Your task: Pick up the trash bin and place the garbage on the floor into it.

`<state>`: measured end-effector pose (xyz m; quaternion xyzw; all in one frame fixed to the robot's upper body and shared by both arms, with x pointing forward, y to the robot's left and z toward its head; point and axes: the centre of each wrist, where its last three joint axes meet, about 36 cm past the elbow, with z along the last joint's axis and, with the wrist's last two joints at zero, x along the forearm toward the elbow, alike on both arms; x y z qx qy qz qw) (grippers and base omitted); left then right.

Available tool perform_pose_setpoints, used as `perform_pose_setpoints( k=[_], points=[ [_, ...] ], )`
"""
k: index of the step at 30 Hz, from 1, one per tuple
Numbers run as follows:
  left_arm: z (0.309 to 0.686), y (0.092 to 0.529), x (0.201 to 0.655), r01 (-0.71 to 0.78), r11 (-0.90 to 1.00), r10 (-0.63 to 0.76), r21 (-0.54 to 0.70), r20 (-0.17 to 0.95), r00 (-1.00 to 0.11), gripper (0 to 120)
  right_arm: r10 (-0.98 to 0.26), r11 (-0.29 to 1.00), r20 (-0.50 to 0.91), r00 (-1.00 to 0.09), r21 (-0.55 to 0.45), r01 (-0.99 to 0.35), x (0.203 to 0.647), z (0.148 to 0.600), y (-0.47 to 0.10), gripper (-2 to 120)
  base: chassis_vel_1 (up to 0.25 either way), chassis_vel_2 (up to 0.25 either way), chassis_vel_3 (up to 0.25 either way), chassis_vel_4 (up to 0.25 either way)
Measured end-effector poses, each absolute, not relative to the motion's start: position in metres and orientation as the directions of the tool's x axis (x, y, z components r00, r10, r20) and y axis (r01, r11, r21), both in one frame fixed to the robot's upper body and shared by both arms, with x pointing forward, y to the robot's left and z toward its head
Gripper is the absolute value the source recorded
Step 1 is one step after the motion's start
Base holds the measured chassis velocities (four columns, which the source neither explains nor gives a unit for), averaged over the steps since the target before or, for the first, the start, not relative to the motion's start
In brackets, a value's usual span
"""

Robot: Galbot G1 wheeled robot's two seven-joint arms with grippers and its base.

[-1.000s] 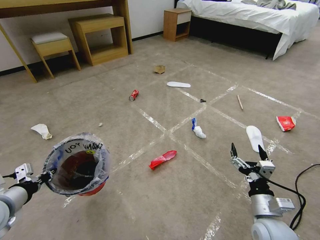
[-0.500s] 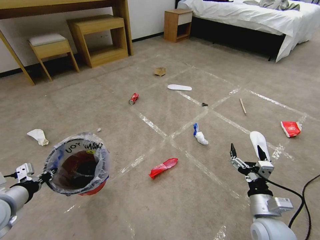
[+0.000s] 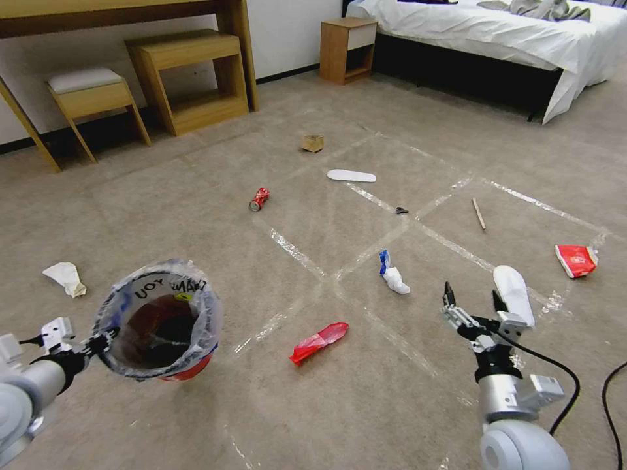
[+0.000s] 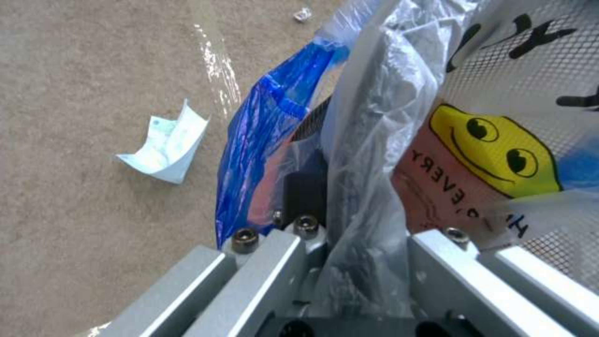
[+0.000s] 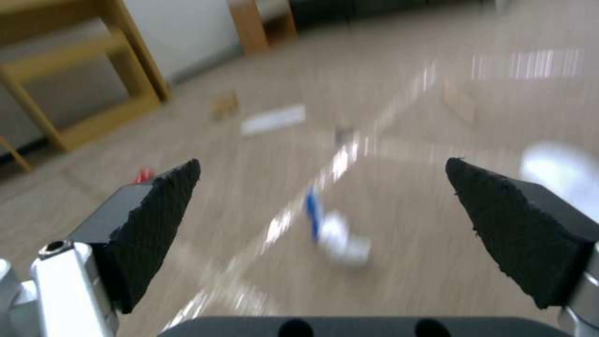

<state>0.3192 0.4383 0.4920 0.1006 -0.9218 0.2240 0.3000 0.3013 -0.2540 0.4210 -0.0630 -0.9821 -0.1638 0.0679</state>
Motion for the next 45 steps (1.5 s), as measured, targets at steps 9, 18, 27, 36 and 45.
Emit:
perform_pose_setpoints(
  k=[9,18,27,36,45],
  points=[
    [0.486,0.438,0.312,-0.346,0.872,-0.069,-0.346,0.612,-0.788,0,-0.031,0.816,0.554,-0.832,0.495,0.299,0.352,0.407,-0.214,100,0.000,0.000,0.000,0.000],
    [0.477,0.434,0.305,-0.374,0.864,-0.091,-0.338,0.626,-0.774,0,-0.136,0.768,0.702,-0.699,0.520,0.374,0.415,0.383,-0.163,100,0.000,0.000,0.000,0.000],
    [0.469,0.433,0.297,-0.402,0.855,-0.111,-0.328,0.641,-0.759,0,-0.124,0.771,0.824,-0.553,0.431,0.469,0.464,0.329,-0.119,100,0.000,0.000,0.000,0.000],
    [0.462,0.432,0.292,-0.419,0.846,-0.120,-0.330,0.648,-0.752,0,-0.150,0.774,0.837,-0.527,0.431,0.464,0.483,0.308,-0.078,100,0.000,0.000,0.000,0.000],
    [0.457,0.431,0.290,-0.428,0.843,-0.128,-0.327,0.650,-0.749,0,-0.151,0.767,0.826,-0.542,0.444,0.463,0.496,0.306,-0.069,100,0.000,0.000,0.000,0.000]
  ],
)
